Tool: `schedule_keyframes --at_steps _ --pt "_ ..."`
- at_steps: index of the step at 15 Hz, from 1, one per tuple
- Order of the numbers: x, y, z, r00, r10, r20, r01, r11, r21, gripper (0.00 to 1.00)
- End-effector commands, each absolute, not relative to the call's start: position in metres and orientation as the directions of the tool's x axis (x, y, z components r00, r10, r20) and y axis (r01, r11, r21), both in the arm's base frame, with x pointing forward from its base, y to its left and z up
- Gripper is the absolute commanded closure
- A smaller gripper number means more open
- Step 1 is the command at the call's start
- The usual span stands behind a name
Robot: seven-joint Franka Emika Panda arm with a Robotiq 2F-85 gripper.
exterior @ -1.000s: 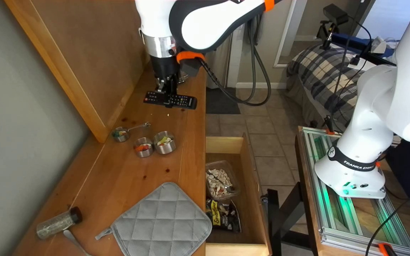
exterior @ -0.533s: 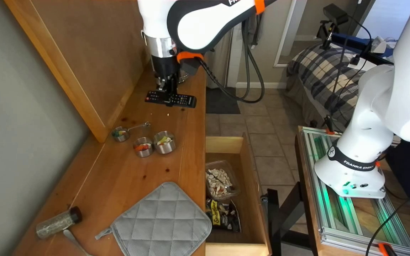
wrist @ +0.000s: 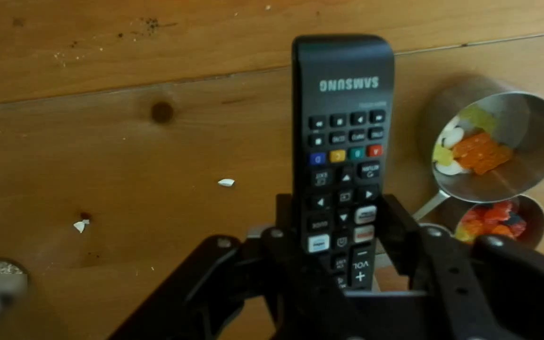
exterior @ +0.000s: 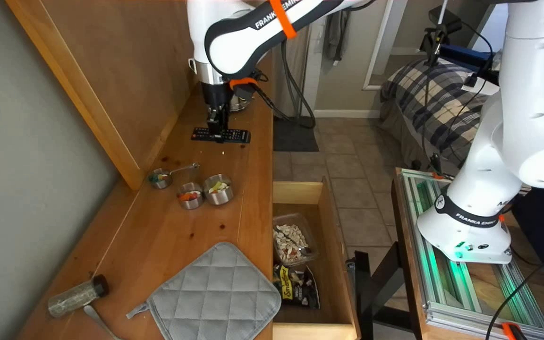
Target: Take the remote control off of the cloth pot holder
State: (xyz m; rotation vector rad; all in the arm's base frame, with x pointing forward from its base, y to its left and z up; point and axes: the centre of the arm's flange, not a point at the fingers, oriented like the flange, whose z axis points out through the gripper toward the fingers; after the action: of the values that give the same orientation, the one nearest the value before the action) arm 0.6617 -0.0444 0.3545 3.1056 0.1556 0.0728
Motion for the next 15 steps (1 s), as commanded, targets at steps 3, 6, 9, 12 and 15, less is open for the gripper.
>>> schedule_keyframes --at_steps 3,6,9,12,15 --pt "0.726 -0.107 0.319 0.981 0.189 0.050 0.190 -0.982 -0.011 0.77" --pt "0.743 -0.141 0.303 0.974 0.218 0.058 0.220 -0.975 -0.036 0.77" --pt "0.748 -0.162 0.285 0.959 0.281 0.042 0.282 -0.958 -0.043 0.77" --pt "0.751 -0.175 0.269 0.953 0.300 0.039 0.301 -0.953 -0.044 0.77" --pt "0.754 -0.182 0.256 0.955 0.295 0.043 0.297 -0.954 -0.053 0.77"
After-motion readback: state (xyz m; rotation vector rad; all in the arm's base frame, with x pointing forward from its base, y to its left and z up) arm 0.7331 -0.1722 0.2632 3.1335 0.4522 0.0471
